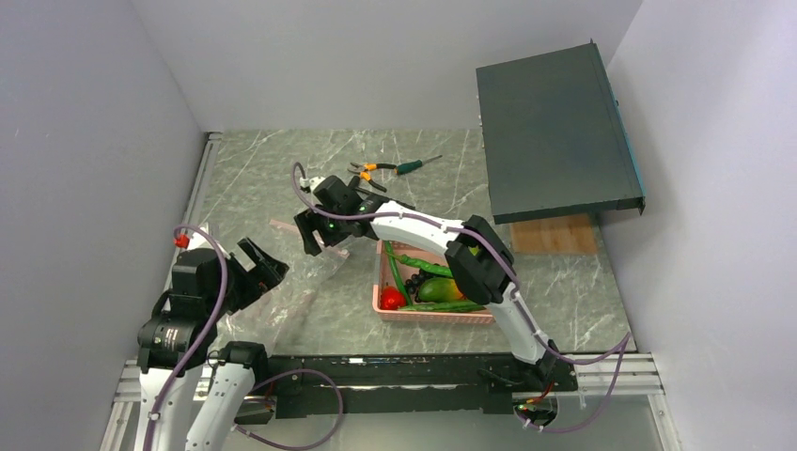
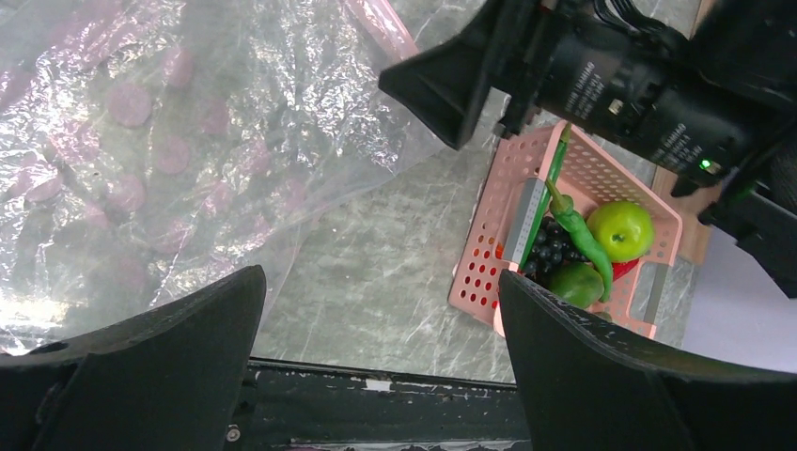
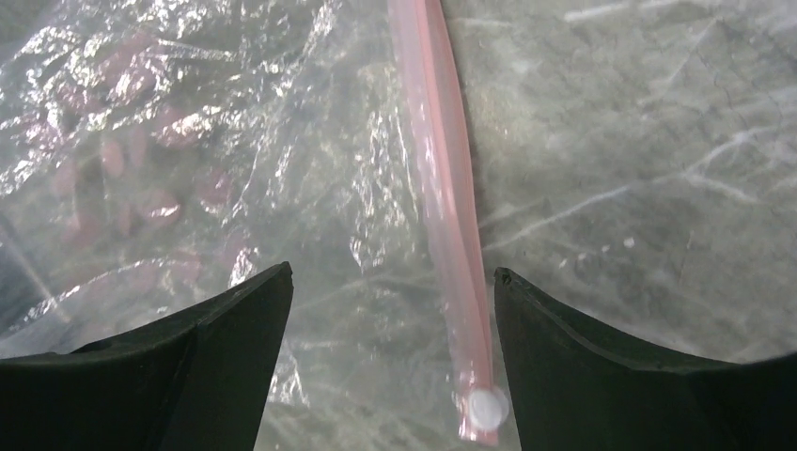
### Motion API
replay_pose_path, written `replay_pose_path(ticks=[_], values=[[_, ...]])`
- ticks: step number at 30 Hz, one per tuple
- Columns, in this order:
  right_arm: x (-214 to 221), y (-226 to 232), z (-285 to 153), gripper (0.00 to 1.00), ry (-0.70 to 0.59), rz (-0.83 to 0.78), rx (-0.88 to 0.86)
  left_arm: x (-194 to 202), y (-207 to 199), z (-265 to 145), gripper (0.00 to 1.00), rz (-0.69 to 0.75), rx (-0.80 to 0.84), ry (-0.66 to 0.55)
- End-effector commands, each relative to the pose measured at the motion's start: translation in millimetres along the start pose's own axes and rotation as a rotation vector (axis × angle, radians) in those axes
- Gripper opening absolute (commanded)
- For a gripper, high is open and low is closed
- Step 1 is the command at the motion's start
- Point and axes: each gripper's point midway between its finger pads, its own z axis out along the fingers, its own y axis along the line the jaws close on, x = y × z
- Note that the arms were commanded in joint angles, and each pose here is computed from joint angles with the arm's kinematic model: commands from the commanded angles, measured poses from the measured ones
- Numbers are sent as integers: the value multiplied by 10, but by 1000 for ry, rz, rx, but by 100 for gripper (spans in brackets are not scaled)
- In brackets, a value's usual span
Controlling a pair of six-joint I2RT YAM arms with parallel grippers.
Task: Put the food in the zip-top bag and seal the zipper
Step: Pick up the zipper food storage bag at the center of the board.
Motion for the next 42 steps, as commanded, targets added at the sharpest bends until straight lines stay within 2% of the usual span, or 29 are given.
replay_pose_path(ticks=[1, 15, 20, 29, 32, 37, 42], values=[[-365, 97, 35, 81, -83, -65, -20, 9, -68, 17, 100, 6, 31, 16], [-238, 243, 331, 77, -82, -51, -158, -30, -97, 0, 100, 51, 28, 28], [-159, 261, 412, 70, -64, -27, -181, -8, -105, 6, 99, 41, 32, 38], [-65, 319, 501, 65, -52, 1, -230, -36, -161, -49, 96, 31, 48, 36], [-58, 339, 514, 59, -57, 10, -248, -49, -172, -59, 95, 29, 52, 29], [-82, 385, 432, 32, -60, 11, -263, -5, -216, -58, 92, -1, 69, 55], [-231, 392, 152, 11, -101, 1, -232, -42, -265, -81, 91, -10, 77, 55]])
